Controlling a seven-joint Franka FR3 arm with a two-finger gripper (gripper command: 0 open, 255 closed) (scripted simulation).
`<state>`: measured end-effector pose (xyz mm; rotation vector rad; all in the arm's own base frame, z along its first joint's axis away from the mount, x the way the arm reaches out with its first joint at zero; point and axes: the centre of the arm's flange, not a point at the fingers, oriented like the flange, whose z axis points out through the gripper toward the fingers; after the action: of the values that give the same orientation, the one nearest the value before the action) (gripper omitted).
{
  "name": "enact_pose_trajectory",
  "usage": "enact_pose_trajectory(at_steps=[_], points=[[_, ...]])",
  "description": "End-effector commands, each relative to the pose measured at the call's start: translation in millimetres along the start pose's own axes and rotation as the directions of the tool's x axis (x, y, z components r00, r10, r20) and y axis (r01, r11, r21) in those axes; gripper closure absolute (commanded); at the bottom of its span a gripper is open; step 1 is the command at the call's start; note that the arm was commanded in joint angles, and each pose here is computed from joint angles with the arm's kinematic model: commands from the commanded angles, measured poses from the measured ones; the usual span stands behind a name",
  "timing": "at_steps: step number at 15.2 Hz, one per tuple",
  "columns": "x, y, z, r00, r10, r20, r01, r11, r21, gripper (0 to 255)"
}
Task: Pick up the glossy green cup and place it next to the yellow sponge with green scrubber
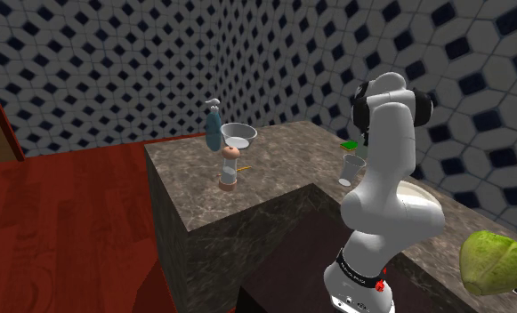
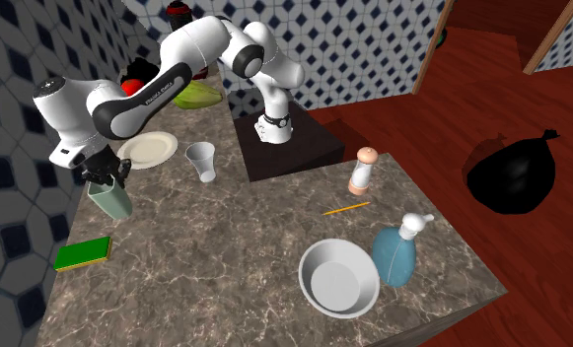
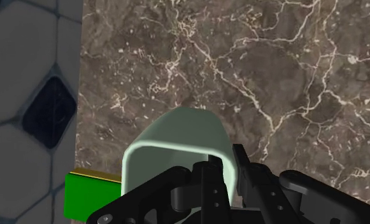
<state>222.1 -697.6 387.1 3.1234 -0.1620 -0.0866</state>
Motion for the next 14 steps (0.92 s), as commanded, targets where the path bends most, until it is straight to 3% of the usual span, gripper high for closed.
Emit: enact_pose_trajectory(at_steps=[1, 4, 5, 10, 14], points=[[0, 0, 0, 1.000, 0.000, 0.000, 0.000, 1.000, -0.001, 255], [0, 0, 0, 1.000, 0.000, 0.000, 0.000, 1.000, -0.001, 255], [0, 0, 0, 1.000, 0.000, 0.000, 0.000, 1.000, -0.001, 0], [0, 0, 0, 1.000, 0.000, 0.000, 0.000, 1.000, -0.001, 0], [0, 0, -50, 1.000, 0.000, 0.000, 0.000, 1.000, -0.001, 0]])
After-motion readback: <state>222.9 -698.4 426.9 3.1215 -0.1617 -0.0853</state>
